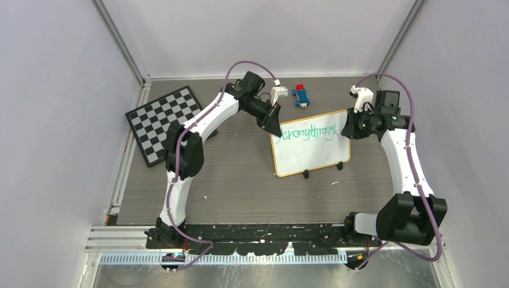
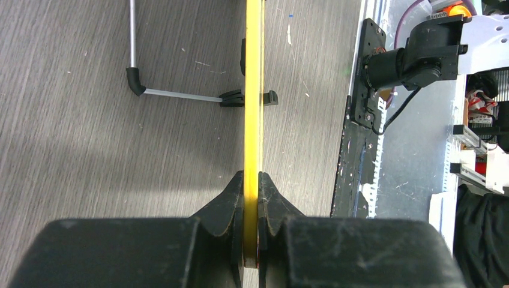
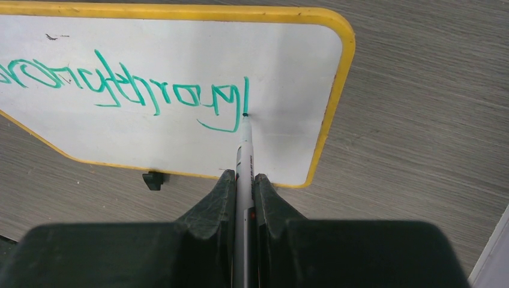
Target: Write a sentence on the whiteboard
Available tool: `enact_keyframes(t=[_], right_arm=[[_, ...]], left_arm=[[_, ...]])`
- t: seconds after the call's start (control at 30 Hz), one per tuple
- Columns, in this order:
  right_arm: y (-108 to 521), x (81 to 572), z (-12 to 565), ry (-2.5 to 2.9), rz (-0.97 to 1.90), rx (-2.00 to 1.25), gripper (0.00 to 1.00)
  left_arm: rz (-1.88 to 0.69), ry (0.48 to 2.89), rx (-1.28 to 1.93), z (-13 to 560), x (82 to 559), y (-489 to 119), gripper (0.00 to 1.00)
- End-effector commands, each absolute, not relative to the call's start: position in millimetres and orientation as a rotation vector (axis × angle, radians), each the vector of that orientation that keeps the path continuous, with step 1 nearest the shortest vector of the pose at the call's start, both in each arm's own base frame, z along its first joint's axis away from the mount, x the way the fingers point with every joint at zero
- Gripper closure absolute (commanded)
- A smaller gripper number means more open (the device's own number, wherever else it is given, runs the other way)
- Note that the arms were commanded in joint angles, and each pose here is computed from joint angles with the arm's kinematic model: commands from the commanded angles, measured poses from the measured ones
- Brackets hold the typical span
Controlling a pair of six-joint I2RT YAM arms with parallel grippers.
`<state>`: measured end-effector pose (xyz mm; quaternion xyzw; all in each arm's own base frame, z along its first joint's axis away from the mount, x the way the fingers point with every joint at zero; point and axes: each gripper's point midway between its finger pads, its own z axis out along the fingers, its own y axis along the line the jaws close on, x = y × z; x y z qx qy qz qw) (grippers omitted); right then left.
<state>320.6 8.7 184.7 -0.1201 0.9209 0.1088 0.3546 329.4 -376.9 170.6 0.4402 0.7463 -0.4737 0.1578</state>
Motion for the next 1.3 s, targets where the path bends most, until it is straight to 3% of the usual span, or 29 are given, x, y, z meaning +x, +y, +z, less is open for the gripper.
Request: enact_keyframes(t=[0.0, 0.53, 1.27], right_arm=[[5, 331, 206, 2.298, 0.237, -0.326, 1.00], [-4, 347, 220, 2.261, 0.196, -0.294, 1.00], [-1, 319, 191, 2.346, 0.254, -0.317, 1.00]], left_arm=[[-1.285, 2.116, 1.307, 163, 331, -380, 1.00], [-1.283, 2.118, 1.308, 162, 330, -379, 1.00], [-1.290, 2.121, 1.304, 160, 330, -380, 1.00]])
